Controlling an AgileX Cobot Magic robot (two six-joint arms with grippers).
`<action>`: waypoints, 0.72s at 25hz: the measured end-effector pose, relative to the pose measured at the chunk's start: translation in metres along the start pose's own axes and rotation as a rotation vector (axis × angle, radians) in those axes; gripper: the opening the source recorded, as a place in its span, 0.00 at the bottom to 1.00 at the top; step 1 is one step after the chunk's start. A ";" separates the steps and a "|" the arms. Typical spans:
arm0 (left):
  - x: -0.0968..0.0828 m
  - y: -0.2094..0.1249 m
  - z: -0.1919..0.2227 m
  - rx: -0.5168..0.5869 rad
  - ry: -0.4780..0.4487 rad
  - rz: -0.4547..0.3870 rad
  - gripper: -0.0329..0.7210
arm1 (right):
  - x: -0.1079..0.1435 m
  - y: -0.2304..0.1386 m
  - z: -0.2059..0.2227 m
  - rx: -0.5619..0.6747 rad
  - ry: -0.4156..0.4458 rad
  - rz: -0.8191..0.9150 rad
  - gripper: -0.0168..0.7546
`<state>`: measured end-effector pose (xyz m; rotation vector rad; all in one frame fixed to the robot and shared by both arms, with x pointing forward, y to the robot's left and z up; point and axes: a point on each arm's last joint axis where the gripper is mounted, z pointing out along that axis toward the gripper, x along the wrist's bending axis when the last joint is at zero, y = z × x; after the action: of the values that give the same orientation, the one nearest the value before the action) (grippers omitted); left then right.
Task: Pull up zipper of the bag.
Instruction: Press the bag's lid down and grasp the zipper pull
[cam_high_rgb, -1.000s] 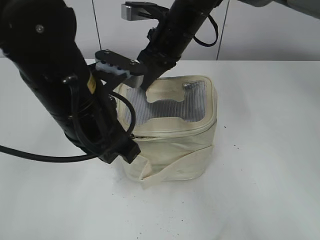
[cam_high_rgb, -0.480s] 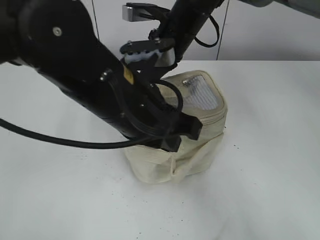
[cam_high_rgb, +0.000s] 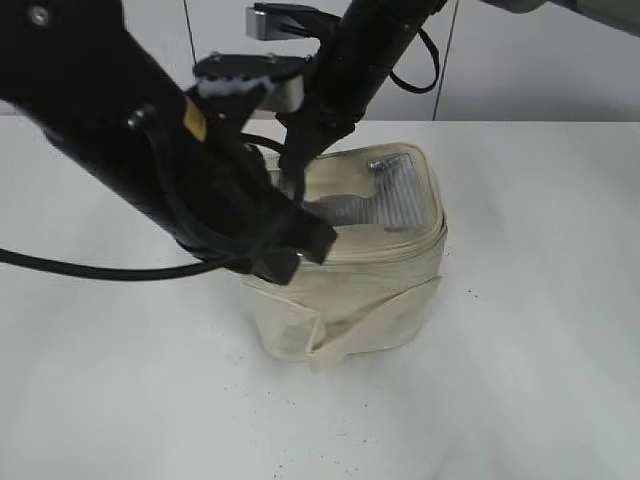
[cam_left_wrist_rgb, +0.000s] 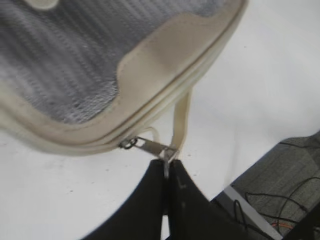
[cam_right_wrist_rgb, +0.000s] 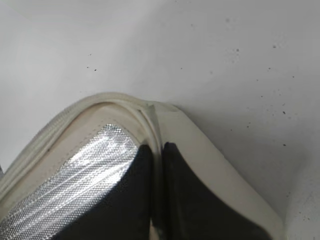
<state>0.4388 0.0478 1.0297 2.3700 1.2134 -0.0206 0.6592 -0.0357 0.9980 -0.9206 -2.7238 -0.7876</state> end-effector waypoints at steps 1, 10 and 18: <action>0.007 0.001 -0.007 -0.005 0.021 -0.008 0.04 | -0.001 0.000 0.000 -0.002 -0.006 0.011 0.03; 0.071 0.000 -0.041 0.012 0.178 -0.139 0.04 | -0.003 0.002 -0.002 -0.022 -0.026 0.069 0.03; 0.062 -0.001 -0.042 0.014 0.152 -0.134 0.04 | -0.003 0.002 -0.002 -0.021 -0.026 0.069 0.03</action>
<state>0.4674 0.1134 1.0526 2.3329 1.4465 0.1102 0.6624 -0.0368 0.9999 -1.0300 -2.6952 -0.7980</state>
